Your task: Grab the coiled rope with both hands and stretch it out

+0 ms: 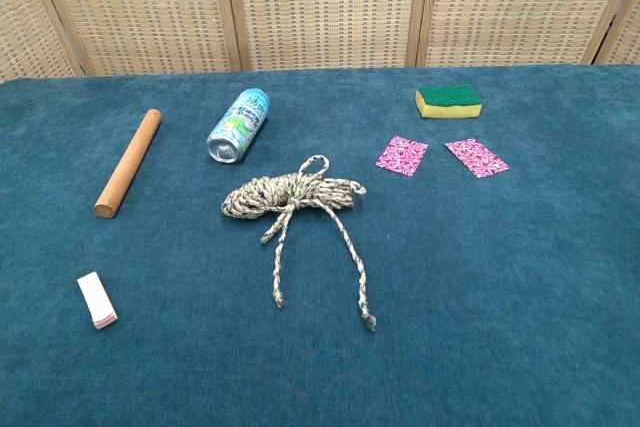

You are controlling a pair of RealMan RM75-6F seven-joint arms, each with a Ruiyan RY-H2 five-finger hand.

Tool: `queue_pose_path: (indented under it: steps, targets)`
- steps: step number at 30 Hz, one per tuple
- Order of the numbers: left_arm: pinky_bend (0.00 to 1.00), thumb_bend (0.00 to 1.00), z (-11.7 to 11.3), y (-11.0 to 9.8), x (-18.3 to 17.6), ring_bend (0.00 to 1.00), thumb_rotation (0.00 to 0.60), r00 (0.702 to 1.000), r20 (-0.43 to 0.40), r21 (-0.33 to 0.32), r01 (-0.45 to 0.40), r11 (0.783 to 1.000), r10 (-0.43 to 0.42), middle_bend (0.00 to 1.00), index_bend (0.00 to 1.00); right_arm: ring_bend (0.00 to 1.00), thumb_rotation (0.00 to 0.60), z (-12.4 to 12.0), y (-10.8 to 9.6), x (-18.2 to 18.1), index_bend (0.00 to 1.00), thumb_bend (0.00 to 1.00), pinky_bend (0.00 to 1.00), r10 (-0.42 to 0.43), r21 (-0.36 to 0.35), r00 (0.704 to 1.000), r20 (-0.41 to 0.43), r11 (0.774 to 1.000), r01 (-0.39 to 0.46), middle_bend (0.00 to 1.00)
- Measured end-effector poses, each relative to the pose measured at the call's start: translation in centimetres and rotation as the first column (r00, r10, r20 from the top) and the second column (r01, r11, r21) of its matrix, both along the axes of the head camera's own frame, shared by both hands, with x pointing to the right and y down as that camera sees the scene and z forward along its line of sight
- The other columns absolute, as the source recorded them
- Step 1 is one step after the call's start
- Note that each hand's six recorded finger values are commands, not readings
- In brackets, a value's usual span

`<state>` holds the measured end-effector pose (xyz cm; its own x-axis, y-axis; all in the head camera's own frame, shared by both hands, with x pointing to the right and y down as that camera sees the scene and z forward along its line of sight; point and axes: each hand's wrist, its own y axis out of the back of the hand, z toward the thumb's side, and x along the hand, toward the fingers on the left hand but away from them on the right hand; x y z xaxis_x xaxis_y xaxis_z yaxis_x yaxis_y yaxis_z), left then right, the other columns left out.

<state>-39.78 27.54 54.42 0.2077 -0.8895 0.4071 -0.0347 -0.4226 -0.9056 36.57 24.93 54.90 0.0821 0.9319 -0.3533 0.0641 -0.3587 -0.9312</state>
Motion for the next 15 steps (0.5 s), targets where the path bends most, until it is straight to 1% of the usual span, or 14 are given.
queue_pose_path:
  steps: [4, 9, 11, 13, 15]
  targets:
    - [0.0, 0.0, 0.1, 0.0, 0.1, 0.0, 0.6, 1.0, 0.006, 0.007, 0.001, 1.0, -0.001, 0.0, 0.0, 0.0, 0.6, 0.2, 0.1, -0.1, 0.12, 0.0, 0.0, -0.006, -0.011, 1.0, -0.004, 1.0, 0.006, 0.0]
    - [0.0, 0.0, 0.1, 0.3, 0.5, 0.0, 0.6, 1.0, 0.003, 0.005, -0.011, 1.0, 0.011, 0.0, 0.0, 0.0, 0.6, 1.1, 0.1, -0.5, 0.15, 0.0, 0.0, -0.029, -0.043, 1.0, -0.008, 0.999, 0.029, 0.0]
    - [0.0, 0.0, 0.2, 0.2, 0.5, 0.0, 0.6, 1.0, 0.003, 0.006, -0.011, 1.0, 0.011, 0.0, 0.0, 0.0, 0.6, 1.6, -0.1, -0.9, 0.17, 0.0, 0.0, -0.06, -0.057, 0.998, -0.016, 0.997, 0.059, 0.0]
    - [0.0, 0.0, 0.3, 0.2, 0.5, 0.0, 0.6, 1.0, 0.004, 0.003, -0.009, 1.0, 0.009, 0.0, 0.0, 0.0, 0.6, 2.0, -0.6, -1.5, 0.22, 0.0, 0.0, -0.097, -0.066, 0.995, -0.021, 0.993, 0.095, 0.0]
    - [0.0, 0.0, 0.5, 0.1, 0.5, 0.0, 0.6, 1.0, 0.007, -0.004, -0.007, 1.0, 0.007, 0.0, 0.0, 0.0, 0.6, 2.3, -1.5, -2.6, 0.27, 0.0, 0.0, -0.153, -0.061, 0.988, -0.015, 0.987, 0.152, 0.0]
